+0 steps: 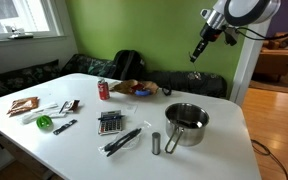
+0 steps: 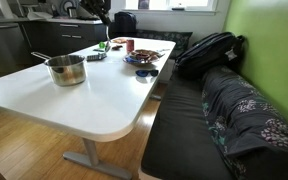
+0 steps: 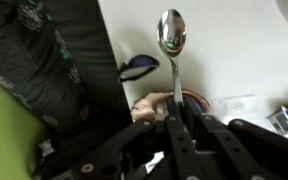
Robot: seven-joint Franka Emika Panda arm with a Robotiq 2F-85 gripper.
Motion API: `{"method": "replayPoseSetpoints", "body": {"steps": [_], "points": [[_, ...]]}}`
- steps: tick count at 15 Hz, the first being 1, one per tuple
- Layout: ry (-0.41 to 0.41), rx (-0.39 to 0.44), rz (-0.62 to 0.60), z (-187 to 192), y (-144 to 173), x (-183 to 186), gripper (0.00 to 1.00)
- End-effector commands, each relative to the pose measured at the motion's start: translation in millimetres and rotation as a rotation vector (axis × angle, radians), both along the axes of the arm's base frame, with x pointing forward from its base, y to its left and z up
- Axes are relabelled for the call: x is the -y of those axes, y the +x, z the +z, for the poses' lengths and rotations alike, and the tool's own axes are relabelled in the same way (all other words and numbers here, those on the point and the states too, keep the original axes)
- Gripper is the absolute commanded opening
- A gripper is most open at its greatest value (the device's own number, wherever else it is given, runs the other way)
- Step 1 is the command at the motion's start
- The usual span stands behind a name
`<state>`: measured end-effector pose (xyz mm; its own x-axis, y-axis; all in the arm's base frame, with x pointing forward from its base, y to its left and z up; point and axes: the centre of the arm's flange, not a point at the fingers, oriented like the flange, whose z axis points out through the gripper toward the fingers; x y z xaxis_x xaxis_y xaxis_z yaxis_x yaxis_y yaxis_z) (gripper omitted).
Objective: Pick up the silver spoon from the silver pot and put it on the table
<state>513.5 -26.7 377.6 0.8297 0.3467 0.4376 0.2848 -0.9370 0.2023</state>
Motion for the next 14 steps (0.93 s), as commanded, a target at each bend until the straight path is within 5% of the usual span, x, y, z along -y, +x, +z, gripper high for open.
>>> {"method": "replayPoseSetpoints", "body": {"steps": [1, 8, 9, 12, 13, 14], "points": [[-0.109, -0.152, -0.073, -32, 64, 19, 0.03], [-0.203, -0.56, -0.074, -47, 76, 20, 0.03], [-0.201, -0.488, -0.082, -56, 53, 23, 0.13], [-0.212, -0.534, -0.074, -52, 65, 11, 0.13], [-0.213, -0.535, -0.075, -50, 66, 13, 0.03], [-0.295, -0.592, -0.088, -69, 70, 10, 0.03]]}}
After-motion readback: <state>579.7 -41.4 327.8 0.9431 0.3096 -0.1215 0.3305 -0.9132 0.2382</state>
